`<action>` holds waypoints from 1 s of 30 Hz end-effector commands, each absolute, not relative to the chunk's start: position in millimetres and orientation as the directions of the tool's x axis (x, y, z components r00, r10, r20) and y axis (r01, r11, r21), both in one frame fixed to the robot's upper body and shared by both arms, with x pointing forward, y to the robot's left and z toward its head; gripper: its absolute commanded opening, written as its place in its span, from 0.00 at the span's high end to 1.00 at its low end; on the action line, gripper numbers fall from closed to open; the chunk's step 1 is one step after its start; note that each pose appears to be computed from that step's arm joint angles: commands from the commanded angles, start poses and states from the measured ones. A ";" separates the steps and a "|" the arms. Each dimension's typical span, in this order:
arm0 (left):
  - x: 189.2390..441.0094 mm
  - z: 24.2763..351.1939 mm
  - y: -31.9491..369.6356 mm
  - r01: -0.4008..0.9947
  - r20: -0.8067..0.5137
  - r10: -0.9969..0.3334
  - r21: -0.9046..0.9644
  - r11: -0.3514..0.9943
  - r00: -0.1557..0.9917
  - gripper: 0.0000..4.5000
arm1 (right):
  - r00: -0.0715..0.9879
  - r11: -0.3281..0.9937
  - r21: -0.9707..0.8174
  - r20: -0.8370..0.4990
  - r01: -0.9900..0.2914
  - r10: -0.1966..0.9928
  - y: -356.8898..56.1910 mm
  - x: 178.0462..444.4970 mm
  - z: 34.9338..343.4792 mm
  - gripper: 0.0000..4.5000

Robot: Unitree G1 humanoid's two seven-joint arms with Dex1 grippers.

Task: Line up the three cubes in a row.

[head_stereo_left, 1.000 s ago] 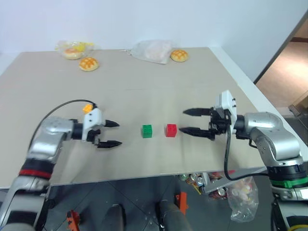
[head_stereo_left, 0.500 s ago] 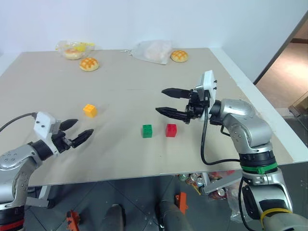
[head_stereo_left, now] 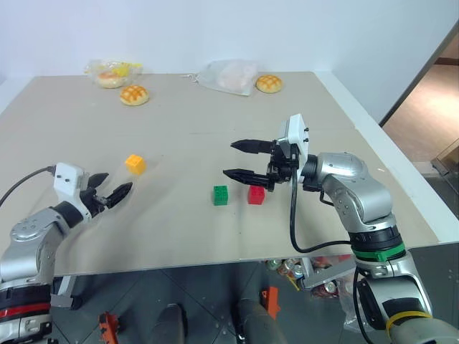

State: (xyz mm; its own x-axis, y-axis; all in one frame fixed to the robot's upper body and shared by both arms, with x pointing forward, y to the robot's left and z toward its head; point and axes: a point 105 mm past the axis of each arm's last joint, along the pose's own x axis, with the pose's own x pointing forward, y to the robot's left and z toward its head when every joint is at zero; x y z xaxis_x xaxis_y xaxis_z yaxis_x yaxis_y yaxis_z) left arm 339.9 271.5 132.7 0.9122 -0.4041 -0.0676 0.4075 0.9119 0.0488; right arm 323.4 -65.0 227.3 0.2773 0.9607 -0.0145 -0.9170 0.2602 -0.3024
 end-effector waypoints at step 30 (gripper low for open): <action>406.2 138.9 239.3 0.490 -0.048 -0.490 0.174 0.854 0.871 0.71 | 0.345 0.326 -0.331 0.003 -0.886 0.939 -87.0 309.4 240.0 0.21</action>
State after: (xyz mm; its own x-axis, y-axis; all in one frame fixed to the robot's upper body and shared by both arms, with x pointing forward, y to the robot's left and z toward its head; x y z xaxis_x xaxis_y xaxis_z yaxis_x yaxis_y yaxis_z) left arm 402.1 245.3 122.4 0.8823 -0.4636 -0.0817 0.4705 0.8741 0.1210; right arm 315.8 -83.7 223.2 0.3475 0.9368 -0.0395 -0.9021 0.3226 -0.2865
